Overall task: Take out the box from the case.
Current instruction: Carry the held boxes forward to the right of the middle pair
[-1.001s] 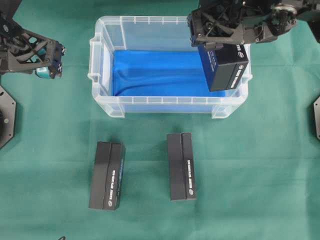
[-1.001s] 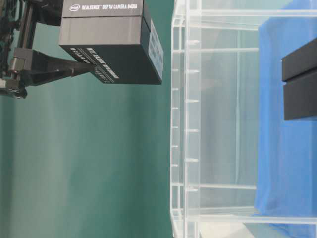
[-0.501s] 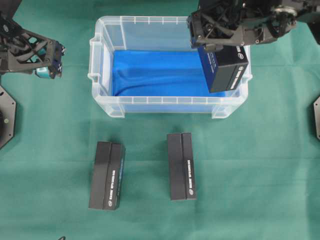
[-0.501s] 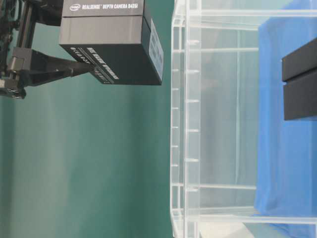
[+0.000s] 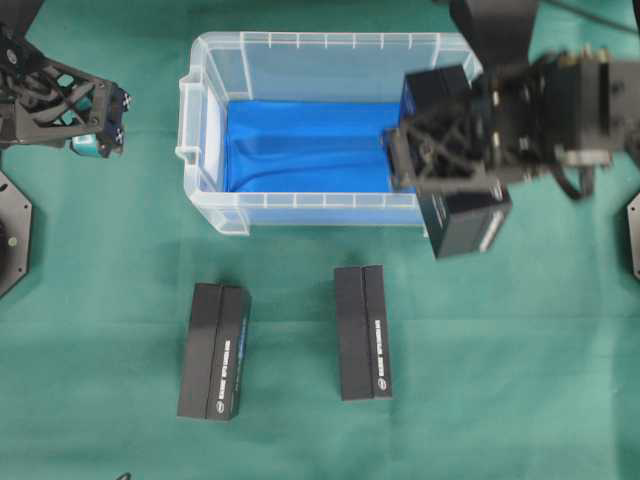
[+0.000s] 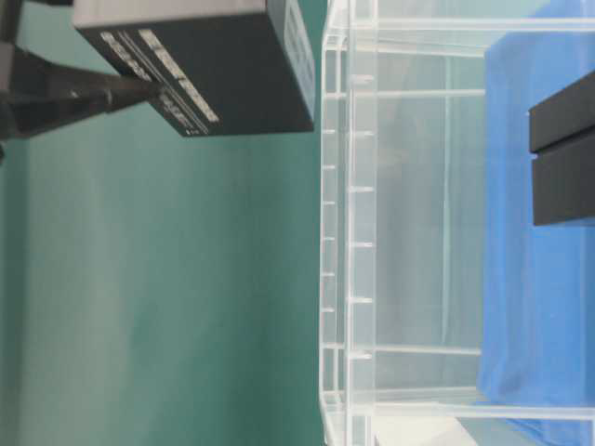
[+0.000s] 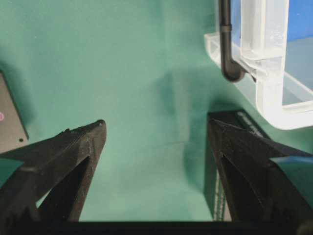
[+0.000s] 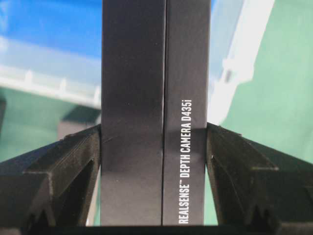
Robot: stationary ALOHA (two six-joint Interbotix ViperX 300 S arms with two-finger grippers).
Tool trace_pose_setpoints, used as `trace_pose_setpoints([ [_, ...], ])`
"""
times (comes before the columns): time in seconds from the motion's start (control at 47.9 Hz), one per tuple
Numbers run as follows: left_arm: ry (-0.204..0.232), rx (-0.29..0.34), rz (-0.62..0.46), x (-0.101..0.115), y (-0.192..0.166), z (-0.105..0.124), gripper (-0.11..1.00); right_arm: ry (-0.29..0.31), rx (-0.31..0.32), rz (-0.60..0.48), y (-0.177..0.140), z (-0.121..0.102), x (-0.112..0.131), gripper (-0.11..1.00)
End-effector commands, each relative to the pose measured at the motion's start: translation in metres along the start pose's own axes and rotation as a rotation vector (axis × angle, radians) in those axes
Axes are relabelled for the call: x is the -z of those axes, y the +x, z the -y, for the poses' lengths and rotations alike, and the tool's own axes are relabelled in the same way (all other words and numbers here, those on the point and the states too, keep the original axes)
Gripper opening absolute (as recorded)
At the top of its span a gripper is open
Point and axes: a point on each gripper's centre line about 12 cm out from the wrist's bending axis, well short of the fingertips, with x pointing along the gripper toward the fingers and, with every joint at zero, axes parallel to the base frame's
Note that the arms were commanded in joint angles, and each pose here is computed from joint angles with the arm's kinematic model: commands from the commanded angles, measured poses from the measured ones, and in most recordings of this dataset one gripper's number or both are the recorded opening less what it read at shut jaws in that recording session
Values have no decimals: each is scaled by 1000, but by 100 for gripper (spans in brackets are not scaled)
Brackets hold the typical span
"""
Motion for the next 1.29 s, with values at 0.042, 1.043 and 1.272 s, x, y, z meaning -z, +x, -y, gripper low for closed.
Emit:
trace_pose_setpoints([
  [0.042, 2, 23, 8, 0, -7, 2, 87, 12, -39, 9, -19, 3, 13, 67],
  [1.043, 3, 24, 6, 1, -7, 2, 87, 15, -33, 22, -33, 3, 111, 67],
  [1.272, 14, 25, 3, 4, -6, 3, 87, 7, 12, 44, -16, 4, 118, 67],
])
